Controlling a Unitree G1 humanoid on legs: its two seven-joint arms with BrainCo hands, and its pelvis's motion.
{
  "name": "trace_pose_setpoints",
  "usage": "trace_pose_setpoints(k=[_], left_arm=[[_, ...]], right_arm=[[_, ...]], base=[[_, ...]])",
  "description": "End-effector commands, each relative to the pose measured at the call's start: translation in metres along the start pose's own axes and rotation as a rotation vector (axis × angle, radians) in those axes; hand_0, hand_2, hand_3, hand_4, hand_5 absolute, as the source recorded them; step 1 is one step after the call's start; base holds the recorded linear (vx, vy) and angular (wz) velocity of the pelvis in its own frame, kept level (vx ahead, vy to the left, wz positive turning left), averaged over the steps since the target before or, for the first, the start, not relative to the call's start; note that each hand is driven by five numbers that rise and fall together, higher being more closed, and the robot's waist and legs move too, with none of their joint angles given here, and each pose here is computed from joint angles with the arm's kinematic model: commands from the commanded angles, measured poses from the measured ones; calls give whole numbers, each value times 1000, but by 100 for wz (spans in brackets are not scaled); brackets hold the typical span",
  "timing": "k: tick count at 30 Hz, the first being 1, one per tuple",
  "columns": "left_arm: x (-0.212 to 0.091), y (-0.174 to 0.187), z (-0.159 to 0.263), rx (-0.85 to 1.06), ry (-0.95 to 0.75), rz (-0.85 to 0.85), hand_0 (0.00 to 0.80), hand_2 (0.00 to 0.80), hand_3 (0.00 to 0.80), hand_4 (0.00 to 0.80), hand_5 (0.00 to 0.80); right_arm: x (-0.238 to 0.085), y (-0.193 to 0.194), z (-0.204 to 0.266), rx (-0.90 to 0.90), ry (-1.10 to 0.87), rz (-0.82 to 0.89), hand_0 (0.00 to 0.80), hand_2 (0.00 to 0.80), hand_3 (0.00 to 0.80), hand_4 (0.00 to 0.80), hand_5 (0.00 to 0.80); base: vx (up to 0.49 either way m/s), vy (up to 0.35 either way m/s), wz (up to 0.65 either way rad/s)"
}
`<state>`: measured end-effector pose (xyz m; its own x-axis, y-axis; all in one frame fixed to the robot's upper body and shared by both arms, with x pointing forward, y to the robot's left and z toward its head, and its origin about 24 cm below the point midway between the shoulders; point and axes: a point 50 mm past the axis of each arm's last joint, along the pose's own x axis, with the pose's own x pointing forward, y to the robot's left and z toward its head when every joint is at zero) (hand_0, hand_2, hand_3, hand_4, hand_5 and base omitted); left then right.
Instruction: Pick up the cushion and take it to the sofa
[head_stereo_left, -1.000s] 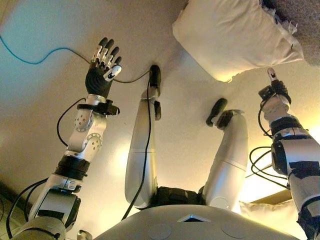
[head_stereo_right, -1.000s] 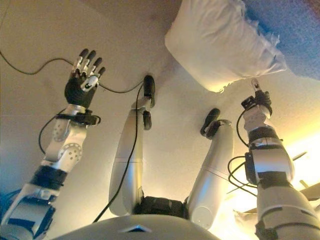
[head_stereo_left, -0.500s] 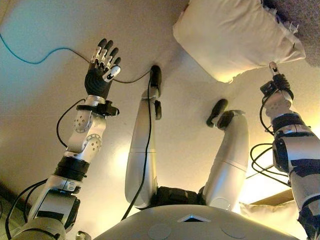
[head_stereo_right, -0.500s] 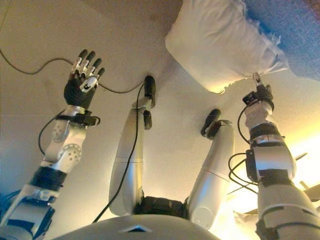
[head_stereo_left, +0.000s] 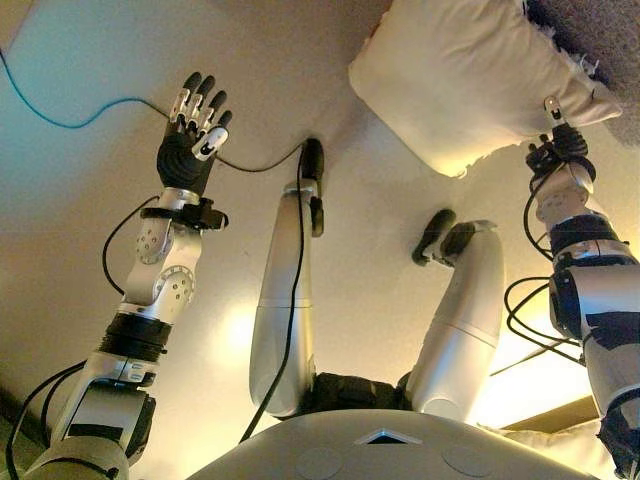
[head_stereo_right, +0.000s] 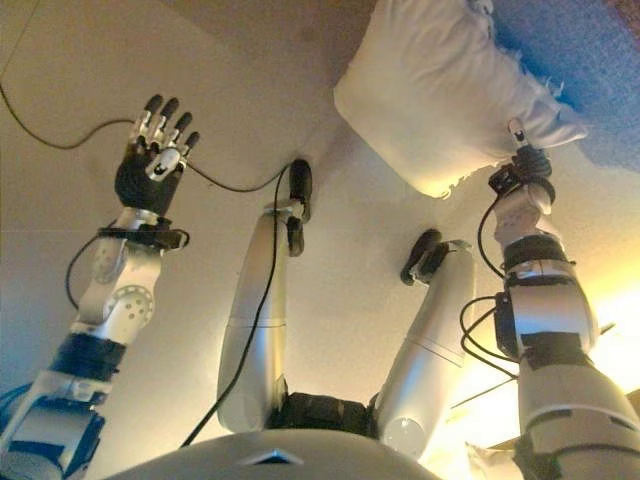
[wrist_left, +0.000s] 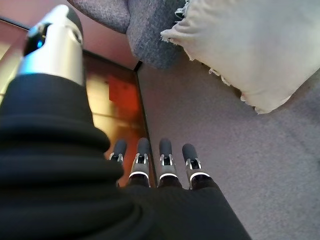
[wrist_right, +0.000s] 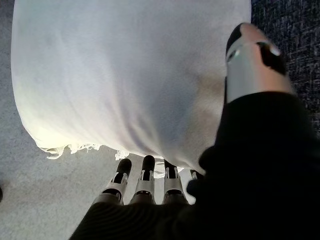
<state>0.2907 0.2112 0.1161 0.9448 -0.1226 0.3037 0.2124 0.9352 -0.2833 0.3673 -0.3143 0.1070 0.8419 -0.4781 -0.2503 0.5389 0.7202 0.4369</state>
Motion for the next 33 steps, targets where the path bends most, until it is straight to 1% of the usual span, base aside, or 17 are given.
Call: trace_pose_setpoints(k=[1, 6, 13, 18, 19, 21, 22, 23, 24, 27, 33], left_arm=[[1, -2, 14, -48, -88, -10, 0, 0, 0, 0, 0], [-3, 2, 12, -48, -73, 0, 0, 0, 0, 0, 0], [-6, 7, 15, -50, -58, 5, 0, 0, 0, 0, 0], [-6, 9, 17, -45, -45, 10, 0, 0, 0, 0, 0], [-7, 10, 17, -44, -43, 11, 0, 0, 0, 0, 0], [-7, 11, 18, -46, -38, 14, 0, 0, 0, 0, 0], [-8, 13, 18, -44, -33, 17, 0, 0, 0, 0, 0], [-9, 14, 18, -42, -32, 19, 0, 0, 0, 0, 0], [-10, 14, 18, -41, -31, 21, 0, 0, 0, 0, 0], [-11, 17, 19, -43, -32, 19, 0, 0, 0, 0, 0], [-13, 16, 19, -64, -38, 1, 0, 0, 0, 0, 0]], right_arm=[[1, -29, 11, -15, -24, -61, 0, 0, 0, 0, 0], [1, -31, 13, -21, -15, -67, 0, 0, 0, 0, 0], [2, -20, 20, -100, -26, -21, 0, 0, 0, 0, 0], [2, -18, 29, -152, -59, -39, 0, 0, 0, 0, 0], [2, -18, 31, -155, -62, -47, 50, 50, 50, 50, 50], [2, -20, 33, -165, -60, -56, 355, 355, 355, 355, 355], [2, -22, 33, -173, -58, -62, 464, 464, 464, 464, 464], [2, -22, 33, -178, -55, -65, 543, 543, 543, 543, 543], [2, -23, 33, -186, -55, -70, 800, 800, 800, 800, 800], [2, -22, 39, -190, -55, -88, 800, 800, 800, 800, 800], [3, -19, 41, -138, -52, -80, 800, 800, 800, 800, 800]], base=[[15, -40, 7], [5, -22, 11], [8, -17, 3], [21, -30, 2], [30, -58, 6], [36, -62, 5], [51, -66, 2], [55, -67, 1], [50, -68, 4], [40, -56, 10], [26, -24, 8]])
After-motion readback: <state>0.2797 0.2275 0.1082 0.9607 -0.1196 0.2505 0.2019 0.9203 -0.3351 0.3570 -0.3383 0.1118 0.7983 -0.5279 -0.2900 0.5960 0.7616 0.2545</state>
